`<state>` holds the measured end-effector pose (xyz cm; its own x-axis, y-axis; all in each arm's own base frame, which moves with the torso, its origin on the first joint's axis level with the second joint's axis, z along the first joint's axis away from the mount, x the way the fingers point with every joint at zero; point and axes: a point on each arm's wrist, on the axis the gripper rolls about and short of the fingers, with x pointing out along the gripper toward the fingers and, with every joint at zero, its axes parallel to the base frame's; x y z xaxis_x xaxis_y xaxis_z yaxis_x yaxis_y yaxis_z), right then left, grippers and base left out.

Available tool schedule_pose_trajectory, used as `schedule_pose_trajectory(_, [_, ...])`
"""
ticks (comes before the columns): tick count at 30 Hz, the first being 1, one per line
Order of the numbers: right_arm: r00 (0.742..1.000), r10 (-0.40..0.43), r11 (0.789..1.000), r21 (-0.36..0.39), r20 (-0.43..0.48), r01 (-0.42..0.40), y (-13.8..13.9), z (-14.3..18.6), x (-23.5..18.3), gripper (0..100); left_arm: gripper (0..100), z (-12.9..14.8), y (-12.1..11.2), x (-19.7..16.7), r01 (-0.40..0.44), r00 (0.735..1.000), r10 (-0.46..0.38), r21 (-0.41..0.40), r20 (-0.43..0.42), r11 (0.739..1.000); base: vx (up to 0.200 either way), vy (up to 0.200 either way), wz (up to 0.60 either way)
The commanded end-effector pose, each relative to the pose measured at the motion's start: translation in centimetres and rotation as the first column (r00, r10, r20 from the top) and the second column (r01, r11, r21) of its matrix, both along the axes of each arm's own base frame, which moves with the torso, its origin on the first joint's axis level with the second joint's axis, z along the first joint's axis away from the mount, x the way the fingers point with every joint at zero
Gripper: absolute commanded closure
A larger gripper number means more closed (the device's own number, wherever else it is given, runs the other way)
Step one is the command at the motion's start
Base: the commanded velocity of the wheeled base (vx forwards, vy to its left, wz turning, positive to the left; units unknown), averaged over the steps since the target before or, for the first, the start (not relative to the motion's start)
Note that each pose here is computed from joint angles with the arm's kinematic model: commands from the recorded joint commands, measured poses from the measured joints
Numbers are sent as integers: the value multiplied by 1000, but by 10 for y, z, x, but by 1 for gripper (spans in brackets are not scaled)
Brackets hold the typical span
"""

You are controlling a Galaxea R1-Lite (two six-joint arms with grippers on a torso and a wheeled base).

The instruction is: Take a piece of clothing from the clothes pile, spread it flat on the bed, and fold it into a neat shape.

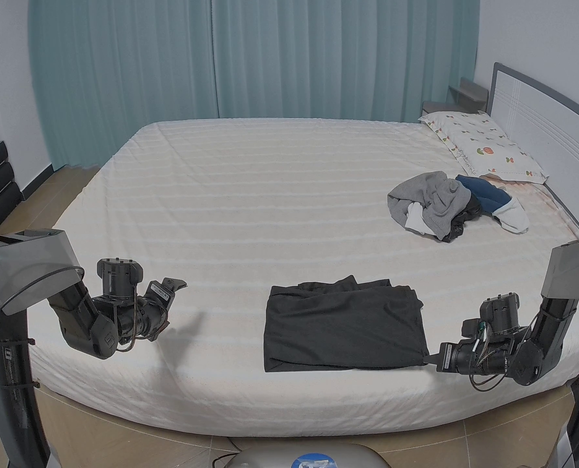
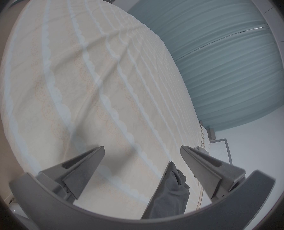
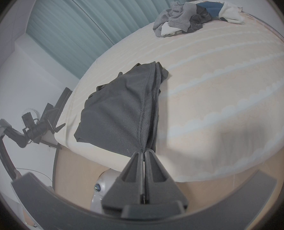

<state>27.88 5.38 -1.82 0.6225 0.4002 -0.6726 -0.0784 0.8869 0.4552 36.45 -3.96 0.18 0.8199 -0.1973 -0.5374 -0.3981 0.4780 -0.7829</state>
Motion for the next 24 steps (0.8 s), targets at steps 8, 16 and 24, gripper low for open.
schedule_pose_trajectory(8, [1000, 18, 999, -32, -5, -18, -5, -2, -7, 100, 0, 0, 0, 0, 0, 1000, 0, 1, -1, 1000, 0, 0, 0])
schedule_pose_trajectory(16, [1000, 8, 999, -37, -8, -8, -8, -8, -2, 0, 0, 0, 0, 0, 0, 1000, 0, 1, -1, 1000, 0, 0, 0])
schedule_pose_trajectory(24, [989, -114, 991, 75, 92, 107, -16, 5, 34, 0, 0, 0, 0, 1, -2, 1000, 2, 0, 4, 1000, 0, 0, 0])
